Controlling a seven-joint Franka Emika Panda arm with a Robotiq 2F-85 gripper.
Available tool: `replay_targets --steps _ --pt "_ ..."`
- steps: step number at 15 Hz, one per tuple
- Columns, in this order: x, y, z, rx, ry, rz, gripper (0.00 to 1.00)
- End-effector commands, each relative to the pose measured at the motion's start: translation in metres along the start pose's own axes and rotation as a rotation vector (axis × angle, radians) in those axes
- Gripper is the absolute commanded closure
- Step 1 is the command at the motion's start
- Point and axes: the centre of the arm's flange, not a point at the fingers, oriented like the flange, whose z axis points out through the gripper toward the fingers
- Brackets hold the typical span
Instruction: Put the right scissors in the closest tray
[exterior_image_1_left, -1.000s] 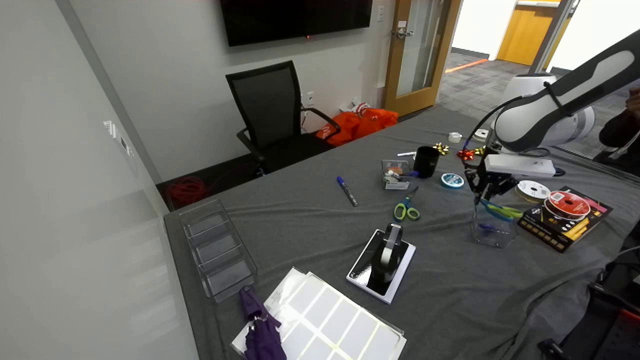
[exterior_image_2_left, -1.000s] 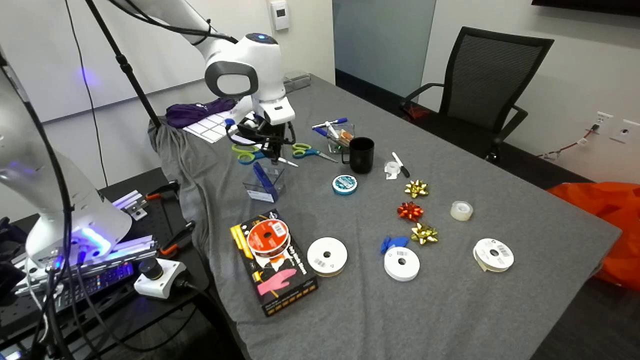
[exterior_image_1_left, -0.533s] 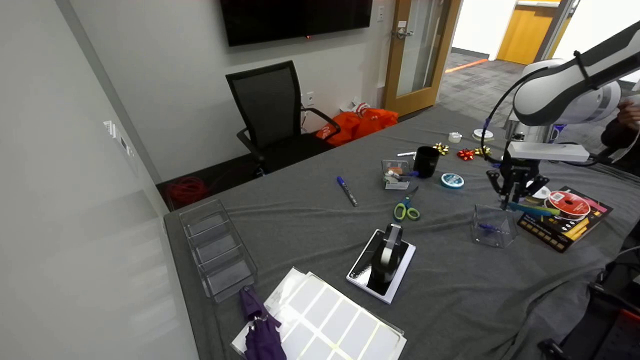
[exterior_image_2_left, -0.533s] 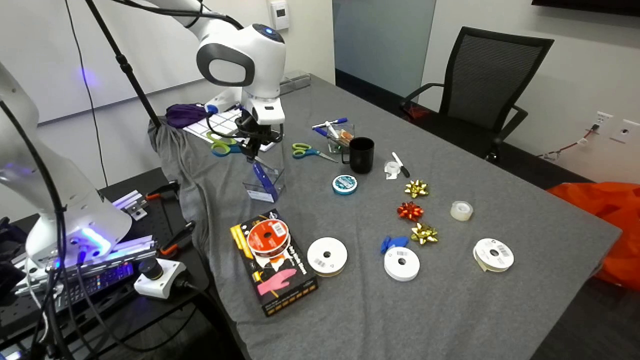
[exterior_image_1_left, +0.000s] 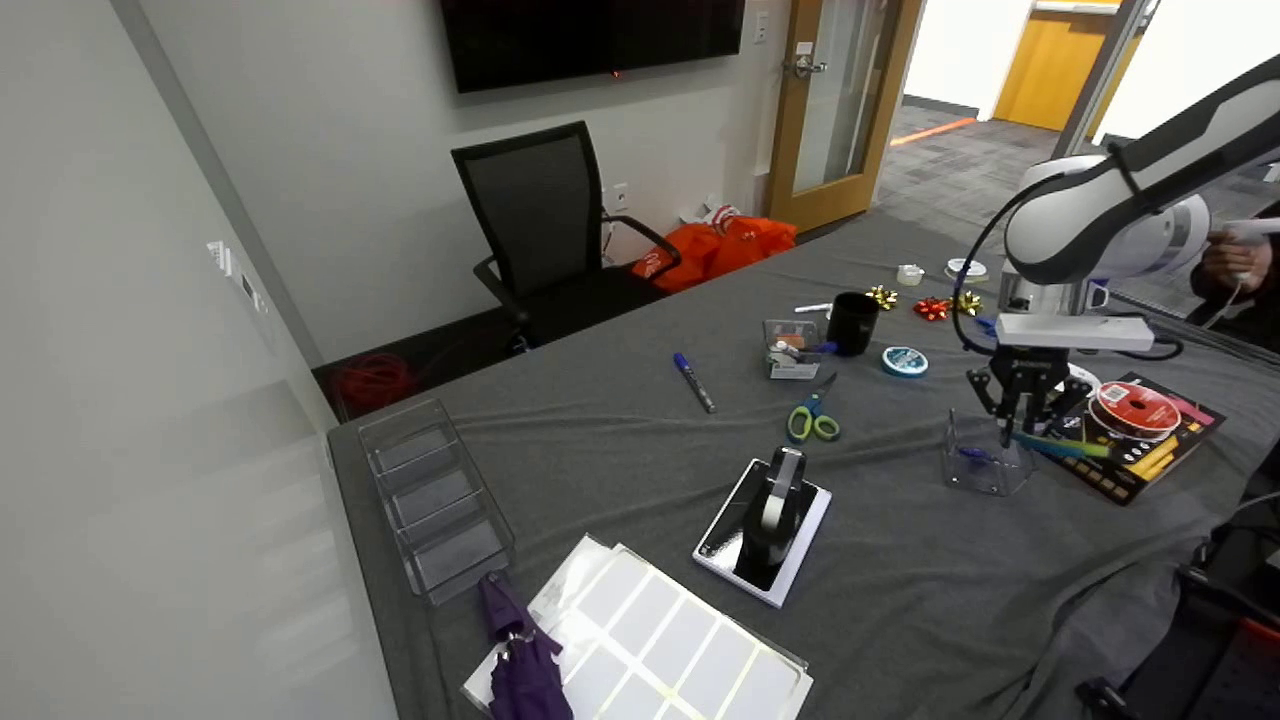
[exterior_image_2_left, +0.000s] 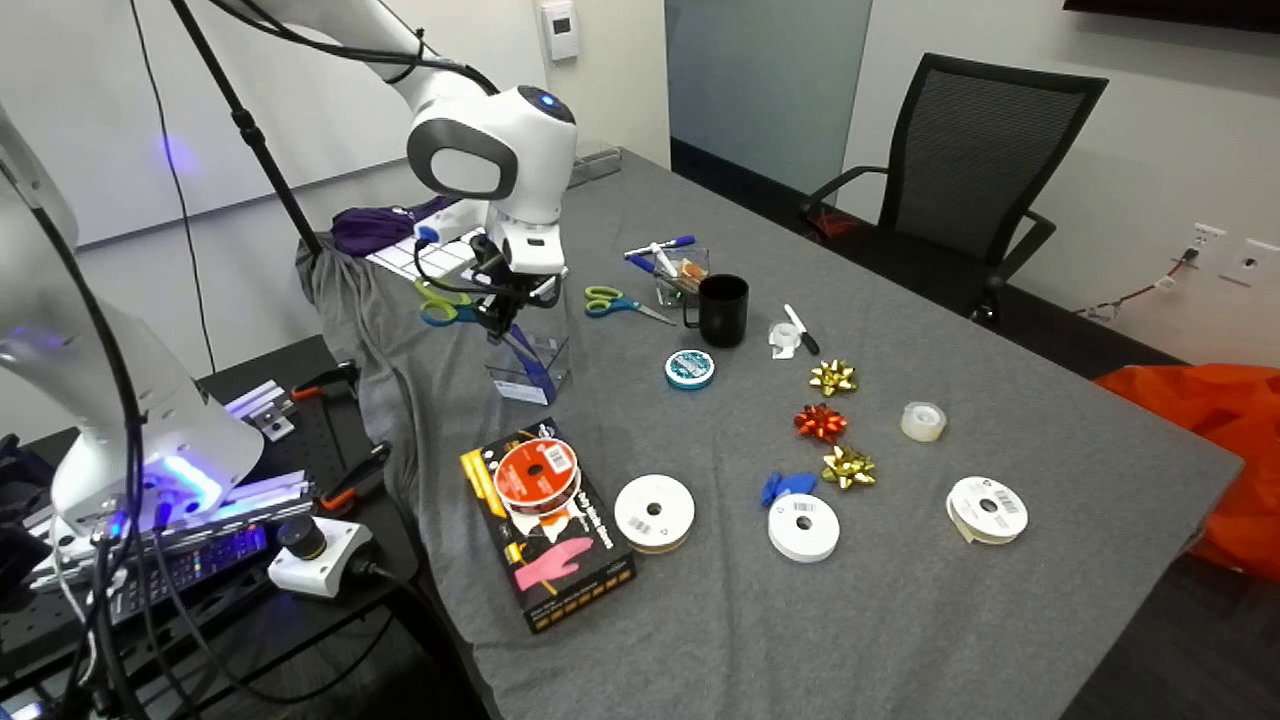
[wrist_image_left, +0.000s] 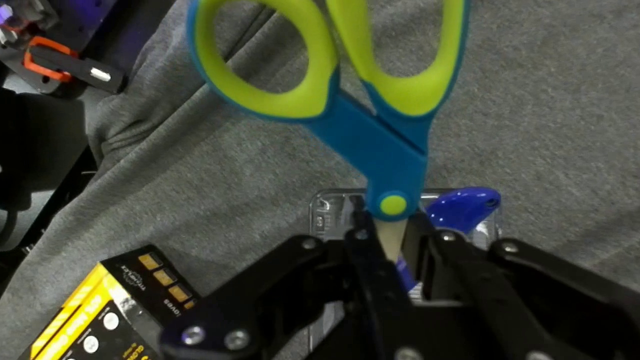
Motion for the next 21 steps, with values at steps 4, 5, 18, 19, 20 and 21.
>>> replay_targets --steps 4,5,18,19,20,21 --pt "0.004 -0.023 0.027 0.034 0.018 0.007 0.95" --pt "0.006 -0.024 0.029 0.027 0.032 0.001 0.95" --pt "0.036 -0.011 0.047 -0.061 0.153 -0.090 0.95" --pt "0.035 -0.010 0.047 -0.059 0.158 -0.094 0.95" --pt "0.035 -0.010 0.047 -0.060 0.163 -0.098 0.95" --pt "0.034 -0.009 0.047 -0.058 0.170 -0.105 0.56"
